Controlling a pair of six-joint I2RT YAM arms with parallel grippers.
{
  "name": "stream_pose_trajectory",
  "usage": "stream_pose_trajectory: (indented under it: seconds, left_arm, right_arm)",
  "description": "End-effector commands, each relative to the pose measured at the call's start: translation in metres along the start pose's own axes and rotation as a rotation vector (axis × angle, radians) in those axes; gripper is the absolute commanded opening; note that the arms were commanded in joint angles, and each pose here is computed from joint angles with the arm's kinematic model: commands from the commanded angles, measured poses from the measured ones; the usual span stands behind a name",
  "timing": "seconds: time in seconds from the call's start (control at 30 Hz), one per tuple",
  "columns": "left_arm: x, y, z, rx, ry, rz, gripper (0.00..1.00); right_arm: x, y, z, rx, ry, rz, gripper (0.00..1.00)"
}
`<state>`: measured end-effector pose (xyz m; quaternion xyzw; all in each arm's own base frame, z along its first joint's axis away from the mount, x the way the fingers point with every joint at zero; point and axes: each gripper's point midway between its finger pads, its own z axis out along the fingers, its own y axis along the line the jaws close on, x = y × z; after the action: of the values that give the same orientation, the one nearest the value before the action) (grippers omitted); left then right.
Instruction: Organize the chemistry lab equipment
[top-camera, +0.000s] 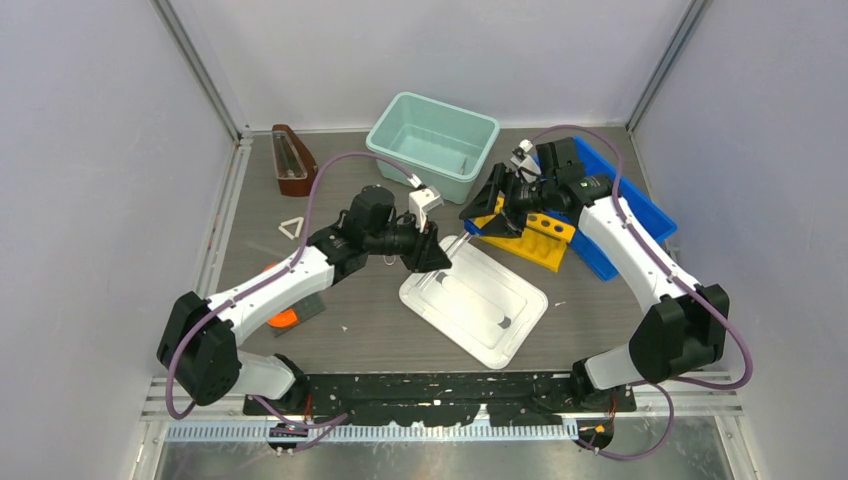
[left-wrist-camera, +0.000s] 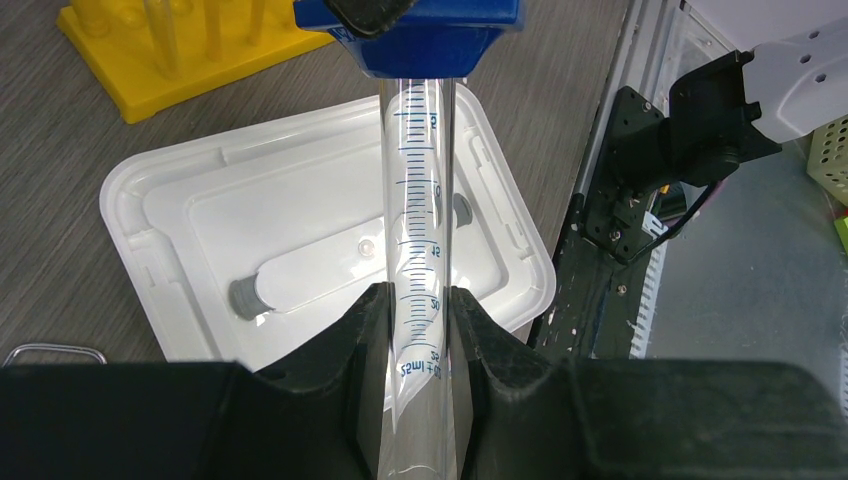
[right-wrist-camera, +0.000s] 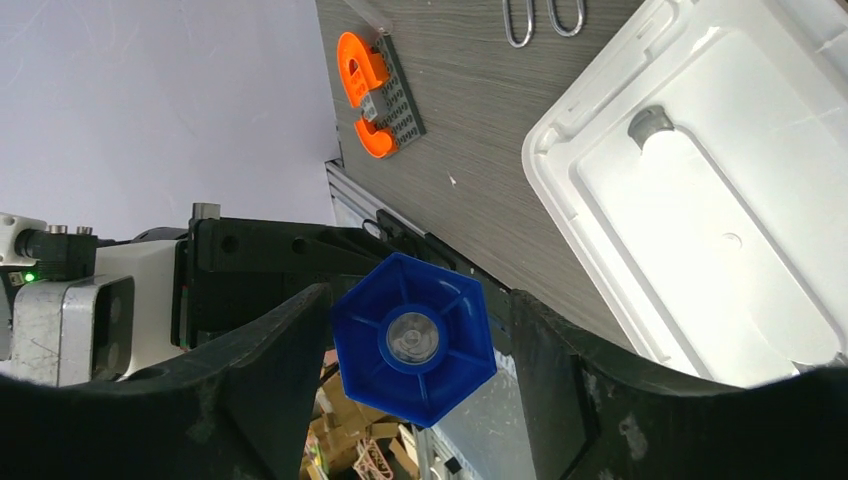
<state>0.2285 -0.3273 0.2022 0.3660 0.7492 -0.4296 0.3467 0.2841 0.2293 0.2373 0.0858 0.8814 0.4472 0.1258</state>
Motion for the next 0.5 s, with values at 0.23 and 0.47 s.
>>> stream_pose_trajectory:
  seconds: [0.23, 0.47]
  left_arm:
    - [-0.020, -0.006, 0.000, 0.020, -0.056, 0.065, 0.16]
    - [-0.016, -0.002, -0.002, -0.011, -0.033, 0.045, 0.33]
  right_arm:
    - [0.003, 0.026, 0.000, -0.145, 0.031, -0.036, 0.54]
    - [-0.011, 0.033, -0.003, -0.188, -0.032, -0.014, 0.44]
